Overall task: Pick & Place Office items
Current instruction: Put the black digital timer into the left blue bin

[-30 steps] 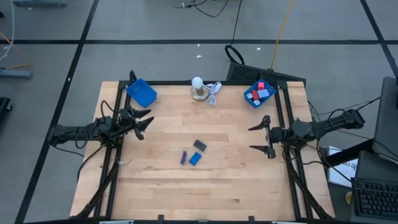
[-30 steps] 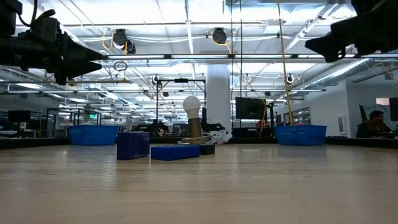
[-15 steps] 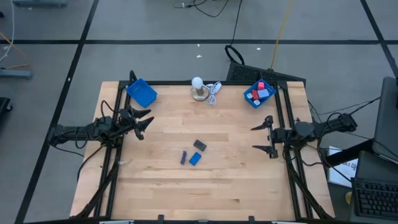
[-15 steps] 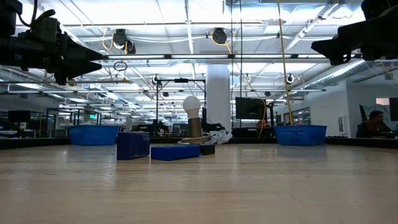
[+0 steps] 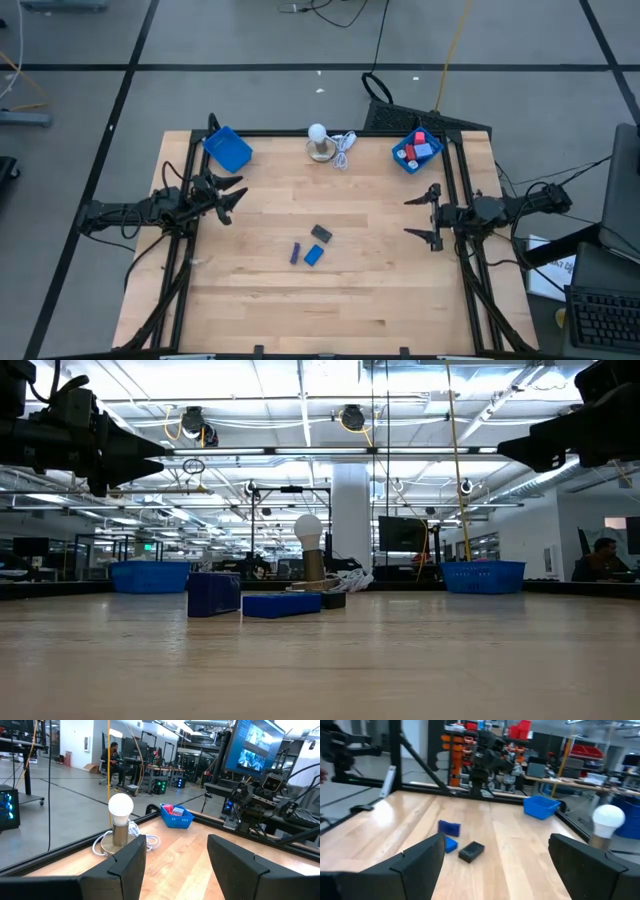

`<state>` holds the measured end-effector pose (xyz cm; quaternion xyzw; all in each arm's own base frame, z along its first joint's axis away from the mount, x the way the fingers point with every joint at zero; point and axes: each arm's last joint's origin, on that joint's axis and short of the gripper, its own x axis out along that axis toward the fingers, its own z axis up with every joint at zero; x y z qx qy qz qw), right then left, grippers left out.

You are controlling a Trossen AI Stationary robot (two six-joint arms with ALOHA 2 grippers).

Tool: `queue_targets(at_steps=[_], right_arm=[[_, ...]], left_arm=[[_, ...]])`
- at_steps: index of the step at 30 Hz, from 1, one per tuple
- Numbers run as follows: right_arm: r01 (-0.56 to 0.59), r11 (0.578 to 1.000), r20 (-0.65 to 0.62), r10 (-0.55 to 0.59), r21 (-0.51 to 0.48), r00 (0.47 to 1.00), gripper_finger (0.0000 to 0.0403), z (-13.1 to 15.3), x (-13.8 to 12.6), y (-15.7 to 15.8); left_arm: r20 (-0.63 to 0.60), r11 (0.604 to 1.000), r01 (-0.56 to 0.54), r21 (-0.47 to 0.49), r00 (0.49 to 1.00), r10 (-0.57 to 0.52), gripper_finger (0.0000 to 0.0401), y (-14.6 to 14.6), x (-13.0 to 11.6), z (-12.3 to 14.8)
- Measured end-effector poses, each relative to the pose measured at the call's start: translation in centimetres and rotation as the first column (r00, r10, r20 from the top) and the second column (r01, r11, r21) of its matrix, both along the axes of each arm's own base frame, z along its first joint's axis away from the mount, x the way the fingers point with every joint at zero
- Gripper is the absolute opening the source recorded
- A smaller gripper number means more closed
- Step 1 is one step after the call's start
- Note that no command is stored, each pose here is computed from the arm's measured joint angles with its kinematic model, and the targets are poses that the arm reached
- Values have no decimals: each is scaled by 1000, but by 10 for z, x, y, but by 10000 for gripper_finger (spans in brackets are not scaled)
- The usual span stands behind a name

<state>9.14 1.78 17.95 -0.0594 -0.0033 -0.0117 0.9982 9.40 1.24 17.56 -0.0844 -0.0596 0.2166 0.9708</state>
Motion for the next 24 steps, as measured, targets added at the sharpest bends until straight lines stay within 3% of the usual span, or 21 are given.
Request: queue_targets(at_steps=[12, 20, 24], right_arm=[[1, 1000, -2, -1, 3, 1000, 341, 0, 0, 0], [0, 1000, -2, 0, 3, 1000, 337, 0, 0, 0], [0, 1000, -1, 0, 3, 1000, 339, 0, 0, 0]], left_arm=[[3, 1000, 0, -6, 1000, 0, 214, 0, 0, 0], [171, 987, 35, -155, 985, -8, 214, 0, -1, 9], [182, 987, 50, -155, 983, -22, 214, 0, -1, 10]])
